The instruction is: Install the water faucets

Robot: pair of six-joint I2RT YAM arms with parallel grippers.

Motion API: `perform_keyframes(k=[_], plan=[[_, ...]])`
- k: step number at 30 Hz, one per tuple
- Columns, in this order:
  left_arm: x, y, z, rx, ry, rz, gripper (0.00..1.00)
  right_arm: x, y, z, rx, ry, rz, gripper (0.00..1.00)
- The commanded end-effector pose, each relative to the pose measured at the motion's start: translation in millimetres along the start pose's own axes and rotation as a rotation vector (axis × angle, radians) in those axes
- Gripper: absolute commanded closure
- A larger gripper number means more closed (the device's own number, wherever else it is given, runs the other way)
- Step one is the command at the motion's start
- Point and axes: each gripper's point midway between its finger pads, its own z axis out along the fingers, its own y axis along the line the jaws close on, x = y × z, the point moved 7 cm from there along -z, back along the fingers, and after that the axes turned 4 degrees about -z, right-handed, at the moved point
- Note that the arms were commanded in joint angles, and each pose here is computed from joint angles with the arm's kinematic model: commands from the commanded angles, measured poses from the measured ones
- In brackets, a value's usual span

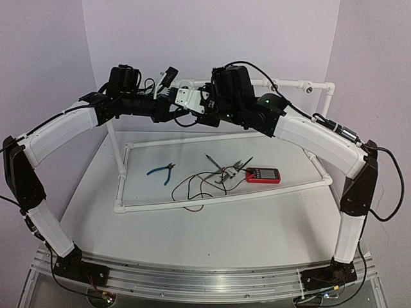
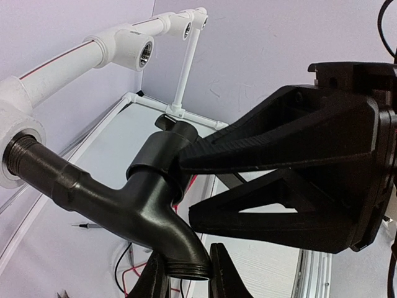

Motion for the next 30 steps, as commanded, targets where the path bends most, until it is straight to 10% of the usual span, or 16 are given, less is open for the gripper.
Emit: perform_keyframes(k=[1,11,30], plan=[[-48,-33,-19,0.087,-0.146,0.182,1.00,13,-41,-25,0.071,0.002,0.264,0.62],[-48,-23,-23,-0.066,-0.047,0.288,1.00,48,-37,-60,-0.251,-0.127,1.233,0.11],[-52,-22,-22,-0.072,-0.028,0.285,1.00,37,-28,9,-0.609,-0.486,1.741,0.20]])
